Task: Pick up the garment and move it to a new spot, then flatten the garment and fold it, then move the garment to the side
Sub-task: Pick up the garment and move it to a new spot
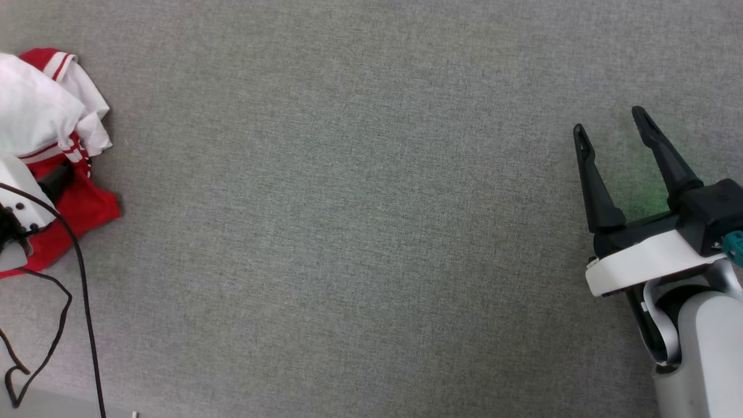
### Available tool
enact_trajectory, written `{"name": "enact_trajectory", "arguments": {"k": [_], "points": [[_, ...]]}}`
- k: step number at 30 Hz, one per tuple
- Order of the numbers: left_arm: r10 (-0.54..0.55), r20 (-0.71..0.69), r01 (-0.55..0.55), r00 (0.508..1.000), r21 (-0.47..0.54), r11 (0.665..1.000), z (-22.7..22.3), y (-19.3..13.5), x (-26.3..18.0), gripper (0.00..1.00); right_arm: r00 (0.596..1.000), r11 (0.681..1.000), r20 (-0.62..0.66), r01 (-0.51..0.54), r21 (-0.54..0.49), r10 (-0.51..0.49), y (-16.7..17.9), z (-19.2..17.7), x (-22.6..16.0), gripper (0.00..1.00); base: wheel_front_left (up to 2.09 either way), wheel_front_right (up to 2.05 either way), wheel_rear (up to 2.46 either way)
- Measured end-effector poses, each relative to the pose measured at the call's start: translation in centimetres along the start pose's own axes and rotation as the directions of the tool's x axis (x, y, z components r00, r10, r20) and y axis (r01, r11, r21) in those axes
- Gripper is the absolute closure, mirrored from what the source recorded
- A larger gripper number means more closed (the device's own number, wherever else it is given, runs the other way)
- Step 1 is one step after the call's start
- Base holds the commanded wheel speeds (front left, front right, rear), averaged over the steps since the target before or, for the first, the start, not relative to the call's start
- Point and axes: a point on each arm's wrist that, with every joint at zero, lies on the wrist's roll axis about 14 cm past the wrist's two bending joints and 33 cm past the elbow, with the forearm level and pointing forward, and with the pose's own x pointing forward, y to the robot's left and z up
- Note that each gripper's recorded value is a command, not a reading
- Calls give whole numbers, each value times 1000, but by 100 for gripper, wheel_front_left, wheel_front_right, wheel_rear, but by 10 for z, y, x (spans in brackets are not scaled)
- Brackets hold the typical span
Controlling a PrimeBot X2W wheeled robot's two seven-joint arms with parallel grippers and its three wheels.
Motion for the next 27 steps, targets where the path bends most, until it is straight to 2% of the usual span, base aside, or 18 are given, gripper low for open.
{"name": "enact_trajectory", "arguments": {"k": [1, 2, 3, 7, 12, 13, 14, 19, 27], "points": [[0, 0, 0, 1000, 0, 1000, 0, 0, 0, 24, 1000, 1000, 0, 0, 0, 0, 0, 0, 0, 0, 0, 0, 0], [0, -8, 0, 1000, -7, 1000, -1, -1, 3, 67, 1000, 1000, -4, 3, -1, -3, -2, -2, 1, 0, 0, 0, 0], [0, -8, 0, 1000, -7, 1000, -1, -1, 3, 100, 1000, 1000, -4, 3, -1, -3, -2, -2, 1, 0, 0, 0, 0], [15, 55, -16, 998, 7, 1000, 6, 0, 2, 100, 1000, 1000, -1, 0, -4, 0, -1, 1, 1, 0, 0, 0, 0], [13, 239, -20, 971, 26, 999, 33, -2, -13, 100, 1000, 1000, 32, -1, -14, 1, 2, 17, -2, 0, 0, 0, 0], [13, 239, -20, 971, 26, 999, 33, -2, -13, 100, 1000, 1000, 32, -1, -14, 1, 2, 17, -2, 0, 0, 0, 0], [9, 328, -26, 945, 48, 999, 49, -3, -24, 100, 999, 1000, 51, 4, -14, -3, 3, 25, -5, 0, 0, 0, 0], [-19, 559, -19, 829, 63, 998, 94, -7, -66, 100, 996, 1000, 88, 23, -6, -22, 7, 46, -20, 0, 0, 0, 0], [-108, 798, -20, 592, 148, 989, 139, -35, -141, 100, 989, 997, 127, 76, 2, -76, 6, 71, -59, 0, 0, 0, 0]]}}
